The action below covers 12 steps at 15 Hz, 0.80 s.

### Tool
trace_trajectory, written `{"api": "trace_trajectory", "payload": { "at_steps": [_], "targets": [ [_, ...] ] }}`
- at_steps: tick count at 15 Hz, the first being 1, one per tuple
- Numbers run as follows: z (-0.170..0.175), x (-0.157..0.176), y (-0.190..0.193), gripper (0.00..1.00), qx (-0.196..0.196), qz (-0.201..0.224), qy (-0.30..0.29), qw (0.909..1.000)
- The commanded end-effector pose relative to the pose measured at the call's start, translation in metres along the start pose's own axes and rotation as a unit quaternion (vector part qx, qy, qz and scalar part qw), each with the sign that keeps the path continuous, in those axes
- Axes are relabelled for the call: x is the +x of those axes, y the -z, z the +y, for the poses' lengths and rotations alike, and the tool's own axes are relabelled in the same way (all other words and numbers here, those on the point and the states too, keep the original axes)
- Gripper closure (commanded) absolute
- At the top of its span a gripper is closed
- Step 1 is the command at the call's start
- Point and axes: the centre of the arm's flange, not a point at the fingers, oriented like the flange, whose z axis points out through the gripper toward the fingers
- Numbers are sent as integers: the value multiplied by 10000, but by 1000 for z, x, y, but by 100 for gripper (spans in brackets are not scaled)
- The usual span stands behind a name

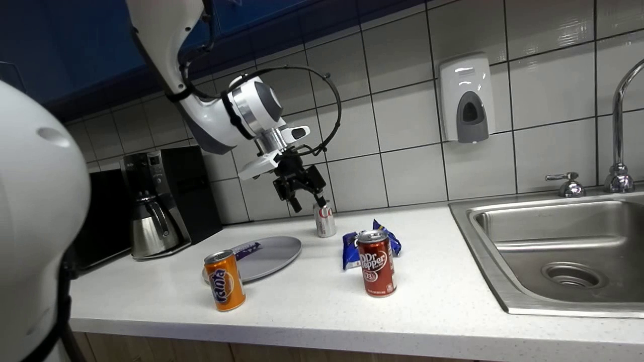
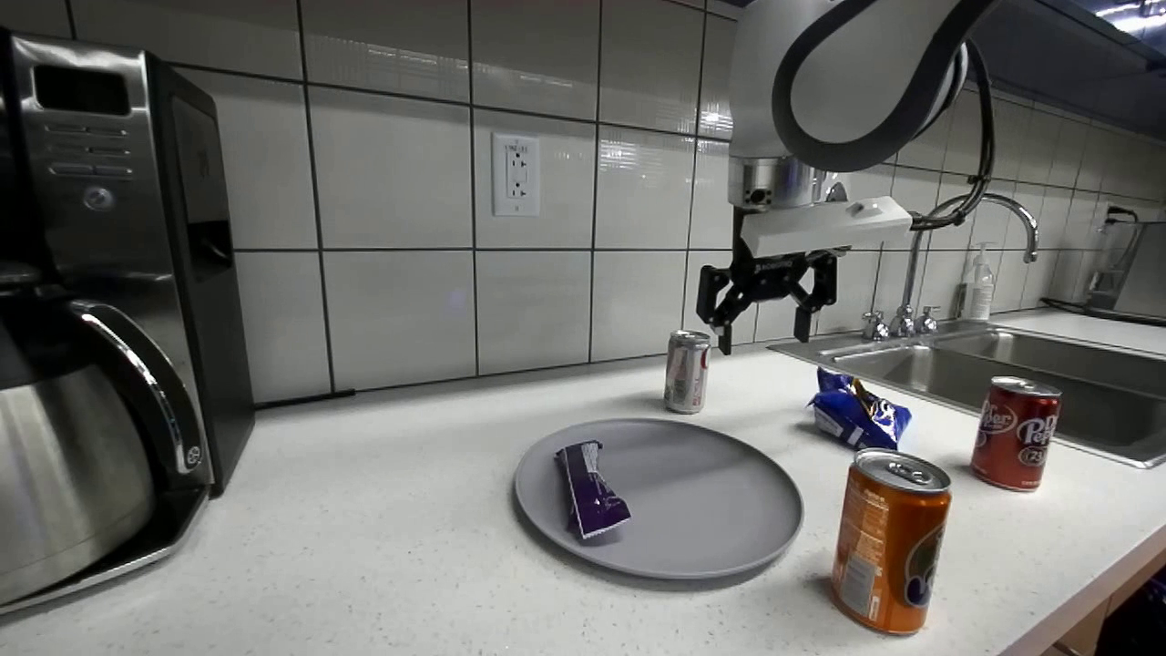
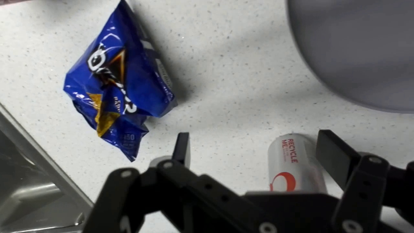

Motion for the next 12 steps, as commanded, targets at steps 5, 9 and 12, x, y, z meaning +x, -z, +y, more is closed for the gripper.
{"api": "trace_trajectory", "payload": {
  "at_steps": [5,9,12],
  "targets": [
    [-54,-25,26,0,152,64,56,9998],
    [-80,-32,32,0,239,52,155,9996],
    [-100,-37,38,0,261,100,87,9996]
  ]
}}
